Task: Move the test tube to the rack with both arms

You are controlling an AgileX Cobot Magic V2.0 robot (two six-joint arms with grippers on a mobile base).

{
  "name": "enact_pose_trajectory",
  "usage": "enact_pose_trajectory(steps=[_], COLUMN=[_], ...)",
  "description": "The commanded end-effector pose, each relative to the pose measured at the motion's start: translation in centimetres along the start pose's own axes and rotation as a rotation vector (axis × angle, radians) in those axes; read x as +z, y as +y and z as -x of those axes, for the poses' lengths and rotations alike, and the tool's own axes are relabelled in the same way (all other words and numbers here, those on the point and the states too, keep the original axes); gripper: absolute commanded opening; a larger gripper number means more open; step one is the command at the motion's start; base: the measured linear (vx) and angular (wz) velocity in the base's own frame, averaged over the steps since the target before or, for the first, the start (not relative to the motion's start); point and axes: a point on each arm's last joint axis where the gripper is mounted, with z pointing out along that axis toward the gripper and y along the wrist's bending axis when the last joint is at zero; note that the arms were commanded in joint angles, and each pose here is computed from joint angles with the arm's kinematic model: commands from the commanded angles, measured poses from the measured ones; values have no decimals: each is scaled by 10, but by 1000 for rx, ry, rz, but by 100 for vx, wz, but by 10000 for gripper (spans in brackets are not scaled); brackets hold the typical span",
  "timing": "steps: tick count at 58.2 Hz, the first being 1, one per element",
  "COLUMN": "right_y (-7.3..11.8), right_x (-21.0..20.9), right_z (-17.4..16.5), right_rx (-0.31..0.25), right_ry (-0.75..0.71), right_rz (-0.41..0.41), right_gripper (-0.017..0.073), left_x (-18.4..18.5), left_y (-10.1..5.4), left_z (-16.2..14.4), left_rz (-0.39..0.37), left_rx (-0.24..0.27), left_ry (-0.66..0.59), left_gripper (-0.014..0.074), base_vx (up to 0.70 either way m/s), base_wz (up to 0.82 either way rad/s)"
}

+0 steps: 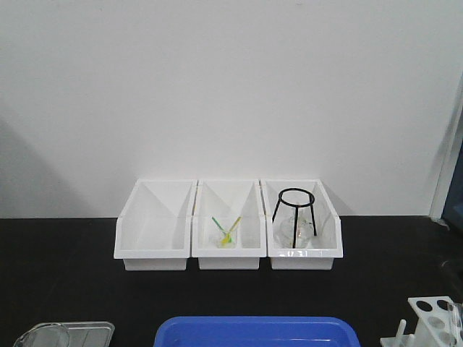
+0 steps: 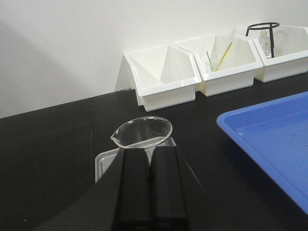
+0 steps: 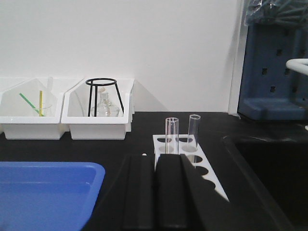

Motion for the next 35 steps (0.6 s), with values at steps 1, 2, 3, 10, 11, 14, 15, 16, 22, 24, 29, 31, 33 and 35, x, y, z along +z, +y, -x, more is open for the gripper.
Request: enact_pose_trajectory(steps=[1, 2, 3, 10, 11, 14, 15, 16, 22, 24, 29, 31, 33, 35], right_y=[0, 0, 0, 0, 0, 0, 0, 0, 0, 0, 0, 0, 0, 0], right_x=[-1, -1, -1, -1, -1, -1, -1, -1, -1, -1, -1, -1, -1, -1], right_z=[5, 5, 5, 4, 4, 4, 4, 4, 4, 4, 4, 4, 4, 4], right_rx=[0, 0, 0, 0, 0, 0, 0, 0, 0, 0, 0, 0, 0, 0], right_ry=[-68, -67, -64, -60, -60, -60, -60, -60, -60, -60, -60, -60, -60, -60], right_rz=[-2, -2, -2, -3, -3, -3, -3, -3, -3, -3, -3, -3, -3, -3], right_gripper=[-10, -10, -10, -10, -10, -10, -10, -10, -10, -10, -10, -10, -10, -10], left_x=[-1, -1, -1, -1, -1, -1, -1, -1, -1, -1, -1, -1, -1, -1], left_y=[1, 1, 1, 1, 1, 1, 1, 1, 1, 1, 1, 1, 1, 1], left_z=[7, 7, 7, 7, 7, 7, 7, 7, 7, 7, 7, 7, 7, 7], left_rz=[15, 15, 15, 15, 15, 15, 15, 15, 15, 15, 15, 15, 15, 15], left_rx=[-11, -11, -11, -11, -11, -11, -11, -11, -11, -11, -11, -11, -11, -11], left_ry=[-96, -96, -96, -96, -96, -96, -96, -96, -96, -96, -96, -96, -96, -96], left_gripper=[-6, -6, -6, -6, -6, -6, -6, -6, -6, -6, -6, -6, -6, -6], base_vx=[0, 0, 0, 0, 0, 0, 0, 0, 0, 0, 0, 0, 0, 0], base_wz=[0, 0, 0, 0, 0, 0, 0, 0, 0, 0, 0, 0, 0, 0])
